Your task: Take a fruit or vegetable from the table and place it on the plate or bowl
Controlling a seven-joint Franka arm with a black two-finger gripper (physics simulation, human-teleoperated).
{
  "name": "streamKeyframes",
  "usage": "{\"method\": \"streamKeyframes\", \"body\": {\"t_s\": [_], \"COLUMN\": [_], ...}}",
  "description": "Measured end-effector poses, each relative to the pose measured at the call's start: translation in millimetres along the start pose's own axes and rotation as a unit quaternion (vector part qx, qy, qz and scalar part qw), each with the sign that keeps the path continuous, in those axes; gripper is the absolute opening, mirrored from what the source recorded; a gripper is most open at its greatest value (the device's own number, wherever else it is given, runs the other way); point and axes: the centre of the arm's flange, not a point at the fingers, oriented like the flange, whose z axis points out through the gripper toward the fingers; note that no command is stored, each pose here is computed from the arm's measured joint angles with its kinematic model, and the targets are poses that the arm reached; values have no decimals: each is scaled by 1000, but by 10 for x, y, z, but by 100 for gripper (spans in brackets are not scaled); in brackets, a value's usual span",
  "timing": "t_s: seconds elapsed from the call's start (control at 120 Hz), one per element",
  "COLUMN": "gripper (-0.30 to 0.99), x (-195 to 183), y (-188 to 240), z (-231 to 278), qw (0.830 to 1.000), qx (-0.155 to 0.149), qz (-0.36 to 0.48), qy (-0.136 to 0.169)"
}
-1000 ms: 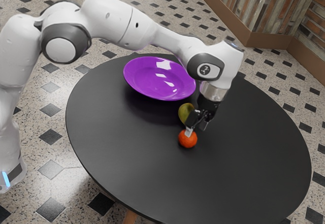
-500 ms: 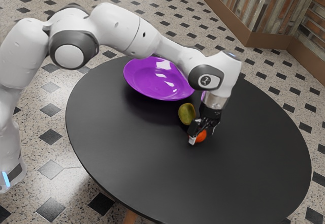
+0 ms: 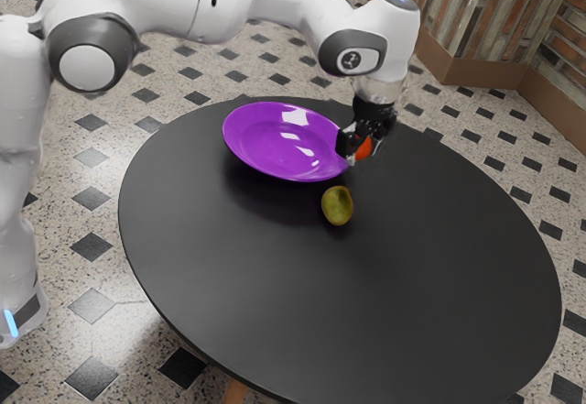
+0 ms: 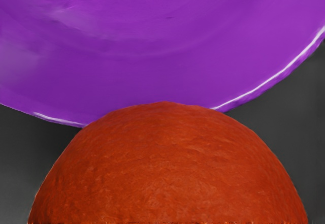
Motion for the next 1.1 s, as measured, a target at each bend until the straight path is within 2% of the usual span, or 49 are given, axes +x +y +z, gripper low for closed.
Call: {"method": "streamKeyframes", "body": {"t_s": [0.1,0.233,0.383,0.517,0.6,0.708,0.833,0.95,1.1], "gripper": [33,32,32,32,32,34,34,54,64], "x": [581,1171,1416,1820,1806,1692,1771,1779,1704], "y": [221,381,420,508,468,161,39,44,25], "z": [-46,10,88,192,282,343,346,312,173], "qw": [999,996,994,989,989,990,990,991,993], "qx": [-6,9,27,42,54,72,68,58,42], "qz": [-41,-89,-108,-139,-135,-118,-117,-114,-99], "qy": [18,18,12,-1,-8,-22,-31,-37,-42]}}
